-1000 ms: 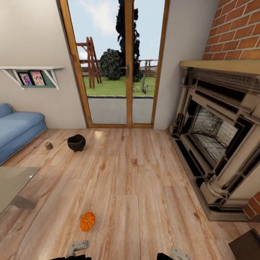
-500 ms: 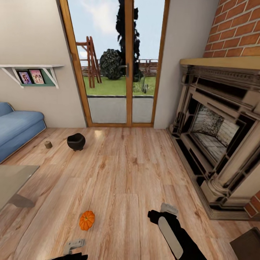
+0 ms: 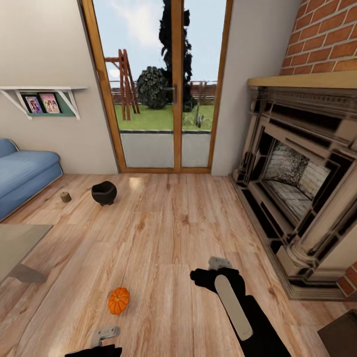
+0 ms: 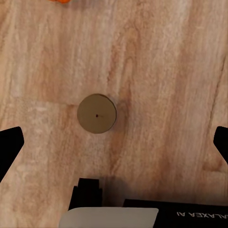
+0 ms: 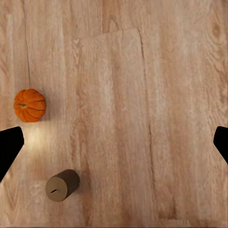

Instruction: Place each of the two pumpkins and all three candles from the living room inside a cabinet in the living room (use any cabinet), then make sure every cabinet is closed, and position the cauldron so it is next to a table in the living room.

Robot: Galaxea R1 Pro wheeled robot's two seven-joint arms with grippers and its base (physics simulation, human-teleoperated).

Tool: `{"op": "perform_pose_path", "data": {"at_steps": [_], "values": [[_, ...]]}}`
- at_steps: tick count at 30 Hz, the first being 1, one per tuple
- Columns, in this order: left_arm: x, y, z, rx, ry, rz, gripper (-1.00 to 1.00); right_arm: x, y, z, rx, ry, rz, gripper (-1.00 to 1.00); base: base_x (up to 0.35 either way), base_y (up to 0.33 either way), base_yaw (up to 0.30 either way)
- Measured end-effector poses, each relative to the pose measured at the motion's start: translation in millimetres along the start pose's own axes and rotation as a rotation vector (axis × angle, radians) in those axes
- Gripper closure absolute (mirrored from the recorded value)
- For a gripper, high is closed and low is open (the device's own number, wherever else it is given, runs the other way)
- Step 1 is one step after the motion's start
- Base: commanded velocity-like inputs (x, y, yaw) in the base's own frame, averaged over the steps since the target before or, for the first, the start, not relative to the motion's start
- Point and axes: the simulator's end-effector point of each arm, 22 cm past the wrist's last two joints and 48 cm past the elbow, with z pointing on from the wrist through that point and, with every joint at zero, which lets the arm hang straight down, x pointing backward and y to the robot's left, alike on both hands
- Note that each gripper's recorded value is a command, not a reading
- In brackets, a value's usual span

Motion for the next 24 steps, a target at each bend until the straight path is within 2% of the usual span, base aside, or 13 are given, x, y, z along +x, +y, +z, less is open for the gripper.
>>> {"op": "perform_pose_path", "data": {"at_steps": [4, 5, 7, 10, 14, 21, 24], "values": [[3, 1, 7.4, 0.000, -0.001, 0.000, -1.00, -13, 35, -24.4, -0.117, -0.019, -0.010, -1.00, 0.000, 0.000, 0.000], [3, 1, 9.1, 0.000, -0.001, 0.000, -1.00, -12, 39, -25.3, -0.133, -0.016, -0.008, -1.00, 0.000, 0.000, 0.000], [5, 1, 12.7, 0.000, 0.000, 0.000, -1.00, -6, 55, -30.4, -0.210, 0.011, 0.009, -1.00, 0.000, 0.000, 0.000], [7, 2, 18.1, 0.000, -0.005, 0.001, -1.00, 0, 65, -30.4, -0.266, 0.033, 0.031, -1.00, 0.000, 0.000, 0.000], [7, 3, 25.5, -0.004, -0.023, 0.007, -1.00, 5, 68, -26.4, -0.293, 0.039, 0.048, -1.00, 0.000, 0.000, 0.000], [18, 6, 40.5, -0.012, -0.023, 0.017, -1.00, 12, 64, -15.2, -0.298, 0.038, 0.060, -1.00, 0.000, 0.000, 0.000], [17, 9, 47.4, -0.022, -0.053, 0.020, -1.00, 16, 64, -10.5, -0.298, 0.039, 0.058, -1.00, 0.000, 0.000, 0.000]]}}
